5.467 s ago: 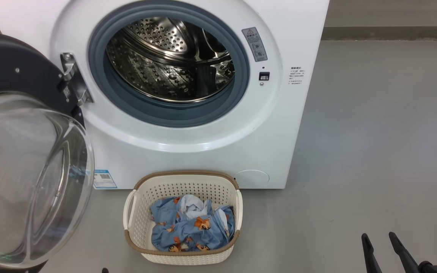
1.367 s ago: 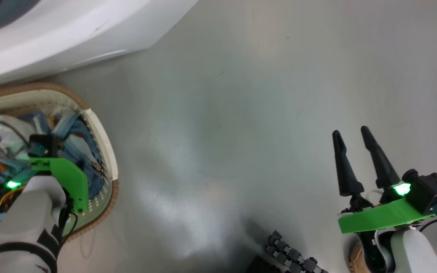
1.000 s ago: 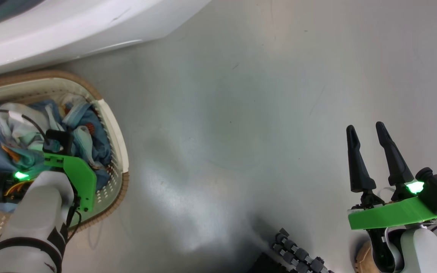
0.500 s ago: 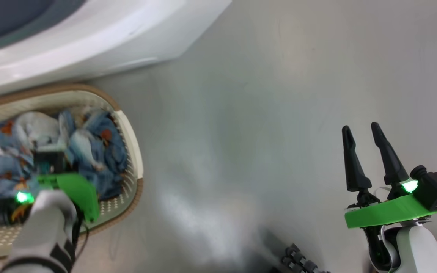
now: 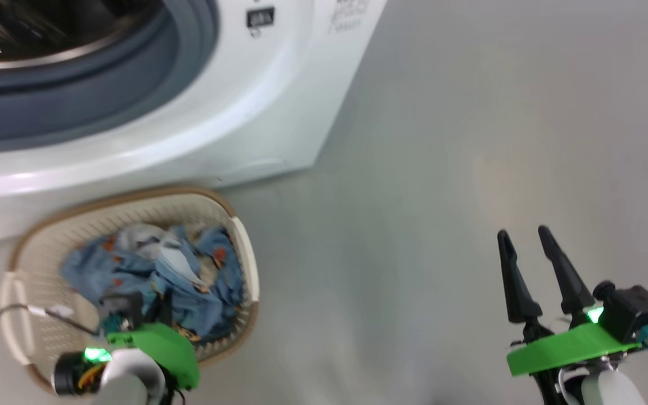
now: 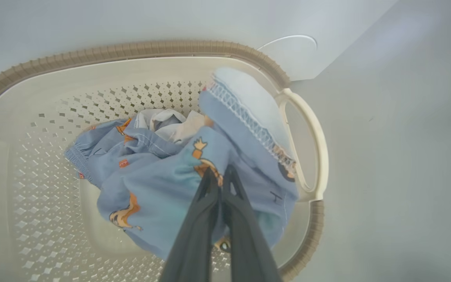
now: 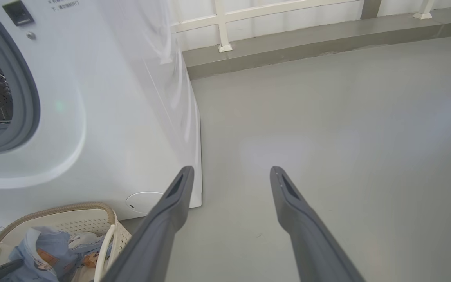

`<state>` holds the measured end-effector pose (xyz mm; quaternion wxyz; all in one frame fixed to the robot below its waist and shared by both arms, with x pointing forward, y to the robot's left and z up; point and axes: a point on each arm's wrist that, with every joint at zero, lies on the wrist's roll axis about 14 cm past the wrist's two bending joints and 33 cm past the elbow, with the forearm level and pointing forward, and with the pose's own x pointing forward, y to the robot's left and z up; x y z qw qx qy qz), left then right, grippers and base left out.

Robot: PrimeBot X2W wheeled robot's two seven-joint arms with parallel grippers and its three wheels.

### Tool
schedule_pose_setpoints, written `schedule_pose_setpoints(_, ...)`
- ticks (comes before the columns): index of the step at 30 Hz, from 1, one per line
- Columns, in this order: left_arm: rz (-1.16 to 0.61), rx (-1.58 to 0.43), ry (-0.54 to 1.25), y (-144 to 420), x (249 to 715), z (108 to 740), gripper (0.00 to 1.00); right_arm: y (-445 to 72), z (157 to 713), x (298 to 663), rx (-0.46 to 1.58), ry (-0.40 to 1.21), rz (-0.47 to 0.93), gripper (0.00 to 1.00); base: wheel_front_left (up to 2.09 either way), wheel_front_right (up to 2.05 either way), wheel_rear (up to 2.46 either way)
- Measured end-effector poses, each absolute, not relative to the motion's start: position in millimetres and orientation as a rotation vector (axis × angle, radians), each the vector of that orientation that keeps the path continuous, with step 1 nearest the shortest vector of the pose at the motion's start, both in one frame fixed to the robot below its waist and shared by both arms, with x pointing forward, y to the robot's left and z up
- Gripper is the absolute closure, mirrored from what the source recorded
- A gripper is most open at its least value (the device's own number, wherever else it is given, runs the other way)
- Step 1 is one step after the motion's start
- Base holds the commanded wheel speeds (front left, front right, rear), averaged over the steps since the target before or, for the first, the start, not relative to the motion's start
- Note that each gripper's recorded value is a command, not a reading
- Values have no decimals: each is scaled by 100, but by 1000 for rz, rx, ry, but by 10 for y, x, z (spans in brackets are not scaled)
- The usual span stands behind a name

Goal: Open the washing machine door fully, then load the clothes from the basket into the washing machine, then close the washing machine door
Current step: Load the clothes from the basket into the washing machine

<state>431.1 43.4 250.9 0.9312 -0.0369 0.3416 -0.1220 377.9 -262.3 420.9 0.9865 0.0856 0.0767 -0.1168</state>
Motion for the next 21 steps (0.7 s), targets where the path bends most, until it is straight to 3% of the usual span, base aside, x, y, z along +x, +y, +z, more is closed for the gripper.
schedule_pose_setpoints(21,-14,-170,291,1217,3681,3979,100,-2297,4624,3341,220,44,-126,0,0,0,0)
